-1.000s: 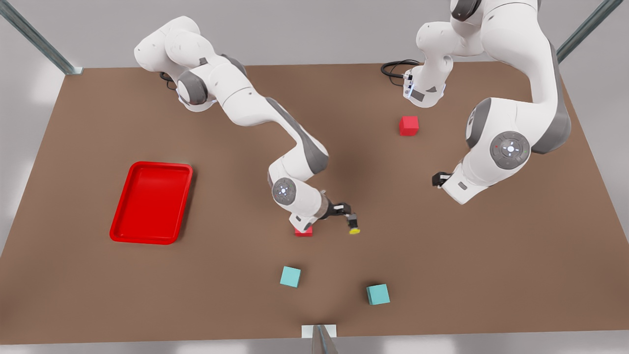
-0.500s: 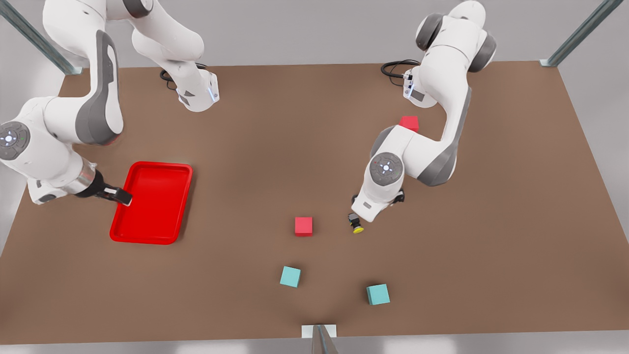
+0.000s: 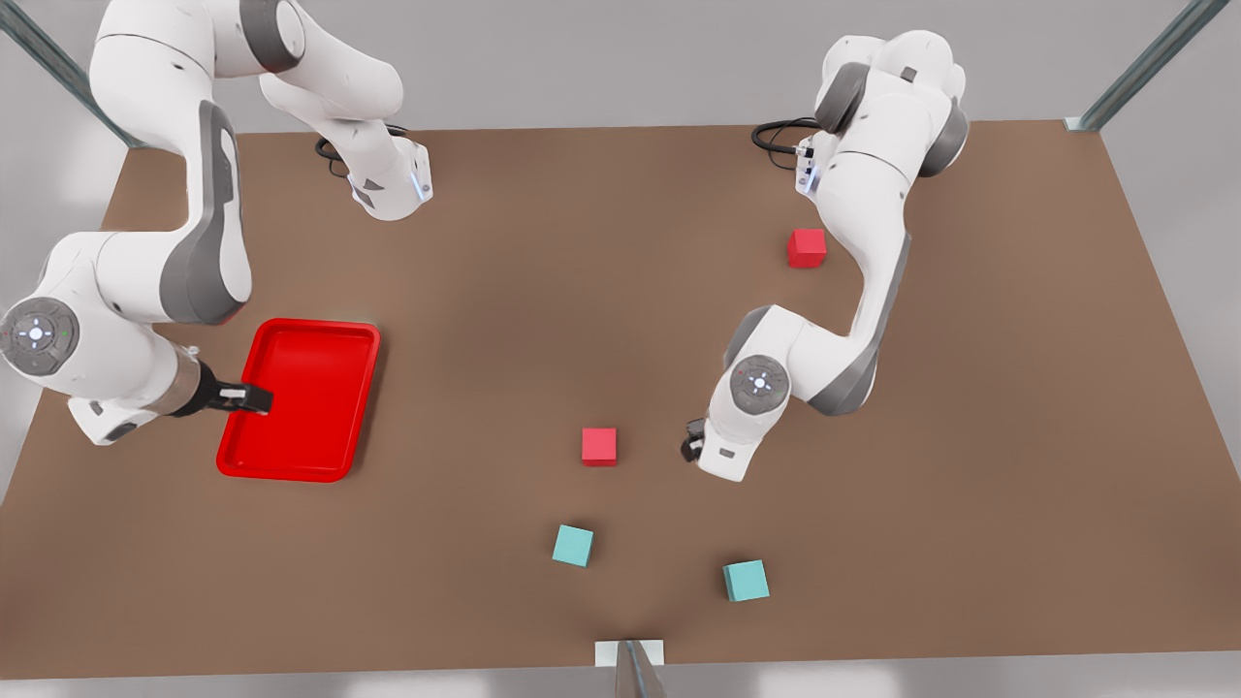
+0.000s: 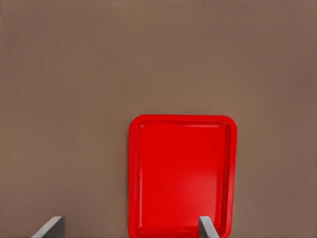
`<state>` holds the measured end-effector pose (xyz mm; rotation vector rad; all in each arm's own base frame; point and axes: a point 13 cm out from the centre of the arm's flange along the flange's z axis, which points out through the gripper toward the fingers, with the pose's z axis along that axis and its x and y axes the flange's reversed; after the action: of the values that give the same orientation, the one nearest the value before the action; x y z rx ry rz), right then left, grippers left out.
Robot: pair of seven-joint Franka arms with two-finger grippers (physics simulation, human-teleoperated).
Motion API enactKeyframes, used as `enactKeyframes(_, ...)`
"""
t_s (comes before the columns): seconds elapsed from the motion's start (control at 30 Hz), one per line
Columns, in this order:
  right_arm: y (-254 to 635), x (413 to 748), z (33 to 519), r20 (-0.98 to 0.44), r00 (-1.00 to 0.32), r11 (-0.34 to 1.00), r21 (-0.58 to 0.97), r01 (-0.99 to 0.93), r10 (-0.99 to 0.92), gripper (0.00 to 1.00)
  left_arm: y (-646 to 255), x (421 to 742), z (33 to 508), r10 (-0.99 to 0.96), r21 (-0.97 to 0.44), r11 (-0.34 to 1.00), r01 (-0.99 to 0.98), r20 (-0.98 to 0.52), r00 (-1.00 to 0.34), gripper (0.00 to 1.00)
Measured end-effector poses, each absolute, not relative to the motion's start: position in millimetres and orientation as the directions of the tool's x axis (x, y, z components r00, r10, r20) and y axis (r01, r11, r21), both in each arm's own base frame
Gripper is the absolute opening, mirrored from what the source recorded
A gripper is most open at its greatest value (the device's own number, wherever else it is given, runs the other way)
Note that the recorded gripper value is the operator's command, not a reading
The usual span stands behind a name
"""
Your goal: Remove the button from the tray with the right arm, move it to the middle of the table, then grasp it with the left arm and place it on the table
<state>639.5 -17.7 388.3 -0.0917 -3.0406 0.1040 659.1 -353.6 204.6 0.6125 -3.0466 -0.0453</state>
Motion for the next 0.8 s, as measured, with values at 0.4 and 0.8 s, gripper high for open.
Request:
enactKeyframes(0.4, -4.7, 649.1, 381.7, 0.075, -0.997, 0.997, -0.079, -0.019, -0.013, 1.0, -367.1, 617.1, 122.3, -0.236, 0.068, 0.97, -0.232, 0.045, -0.971, 1.0)
enactKeyframes(0.8, -7.1, 651.5, 379.9, 0.07, -0.997, 0.997, -0.066, -0.034, -0.029, 1.0, -370.4, 606.6, 82.4, -0.185, 0.039, 0.982, -0.183, 0.029, -0.982, 1.0)
